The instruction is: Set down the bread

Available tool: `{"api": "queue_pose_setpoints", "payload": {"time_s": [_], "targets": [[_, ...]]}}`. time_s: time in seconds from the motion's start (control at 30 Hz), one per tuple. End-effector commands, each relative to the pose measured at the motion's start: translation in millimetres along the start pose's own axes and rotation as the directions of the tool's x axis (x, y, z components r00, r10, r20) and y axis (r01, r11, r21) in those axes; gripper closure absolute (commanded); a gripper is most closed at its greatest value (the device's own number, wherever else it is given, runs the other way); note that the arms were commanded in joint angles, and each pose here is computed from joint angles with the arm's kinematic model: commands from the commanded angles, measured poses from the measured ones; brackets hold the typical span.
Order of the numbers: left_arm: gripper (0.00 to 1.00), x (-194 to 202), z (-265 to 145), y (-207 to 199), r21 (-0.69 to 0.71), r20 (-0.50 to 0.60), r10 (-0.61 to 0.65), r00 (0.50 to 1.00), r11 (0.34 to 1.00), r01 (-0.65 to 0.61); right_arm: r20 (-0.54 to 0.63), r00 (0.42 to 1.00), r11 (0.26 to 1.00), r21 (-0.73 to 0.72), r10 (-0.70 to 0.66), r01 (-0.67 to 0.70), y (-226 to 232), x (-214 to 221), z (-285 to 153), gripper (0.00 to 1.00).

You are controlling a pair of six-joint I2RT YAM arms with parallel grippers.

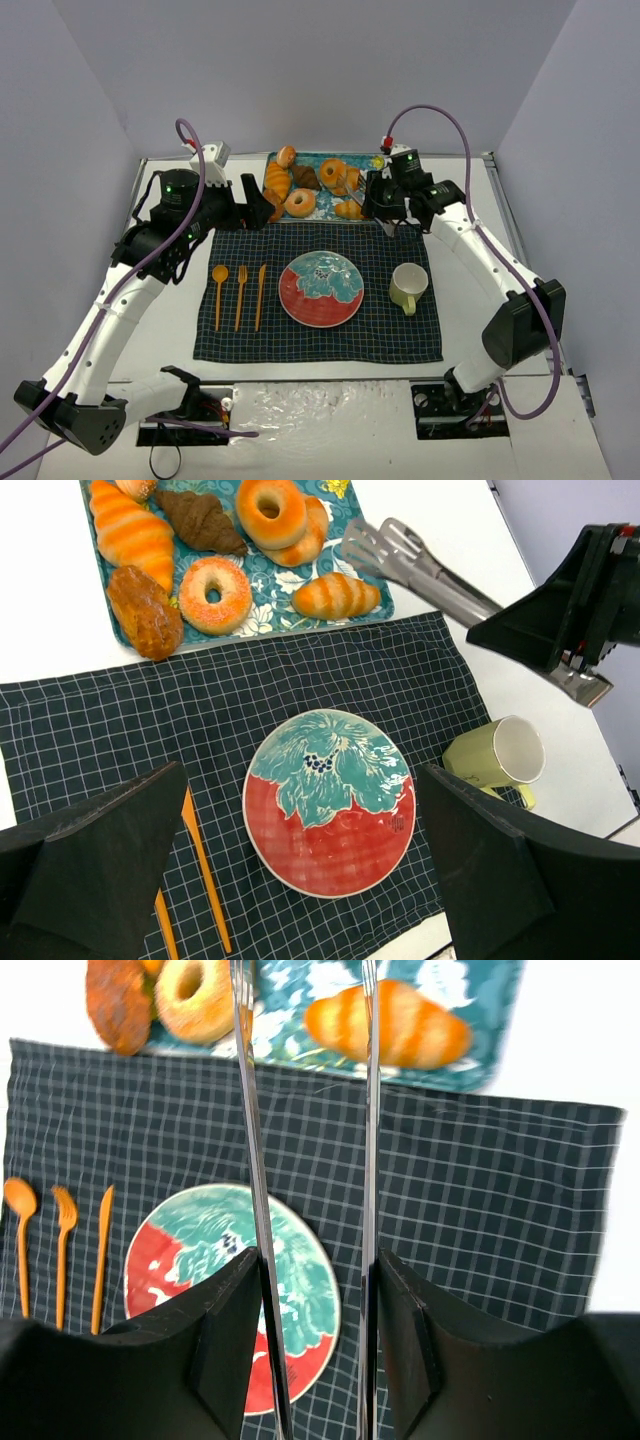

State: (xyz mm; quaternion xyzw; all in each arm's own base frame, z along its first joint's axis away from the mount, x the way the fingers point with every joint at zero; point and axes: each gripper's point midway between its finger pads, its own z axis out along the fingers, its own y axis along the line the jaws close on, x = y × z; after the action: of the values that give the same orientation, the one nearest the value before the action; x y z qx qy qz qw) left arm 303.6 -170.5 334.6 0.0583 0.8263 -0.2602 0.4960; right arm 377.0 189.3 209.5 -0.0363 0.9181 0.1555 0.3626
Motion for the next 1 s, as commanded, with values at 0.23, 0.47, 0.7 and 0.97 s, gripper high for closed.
{"api": "queue_pose_setpoints", "payload": {"time_s": [0.23,0.47,0.7,0.97], "targets": [[0.03,-34,-18,-3,-0.017,0.126,0.015,0.992,1.0,-0.013,0.064,0.994,0.992,-0.079,-0.089,0.094,73,-16,13,0.57],[0.03,-41,-27,-4,-0.029,0.148,0.021,0.989,0.999,-0.017,0.052,0.992,0.989,-0.086,-0.117,0.121,97,-15,35,0.58],[0.03,-46,-35,-4,-0.043,0.155,0.034,0.987,0.999,-0.028,0.071,0.988,0.987,-0.074,-0.138,0.143,120,-20,53,0.58],[0.03,-52,-43,-3,-0.059,0.166,0.046,0.985,0.998,-0.037,0.073,0.986,0.984,-0.083,-0.153,0.158,141,-21,71,0.58]]}}
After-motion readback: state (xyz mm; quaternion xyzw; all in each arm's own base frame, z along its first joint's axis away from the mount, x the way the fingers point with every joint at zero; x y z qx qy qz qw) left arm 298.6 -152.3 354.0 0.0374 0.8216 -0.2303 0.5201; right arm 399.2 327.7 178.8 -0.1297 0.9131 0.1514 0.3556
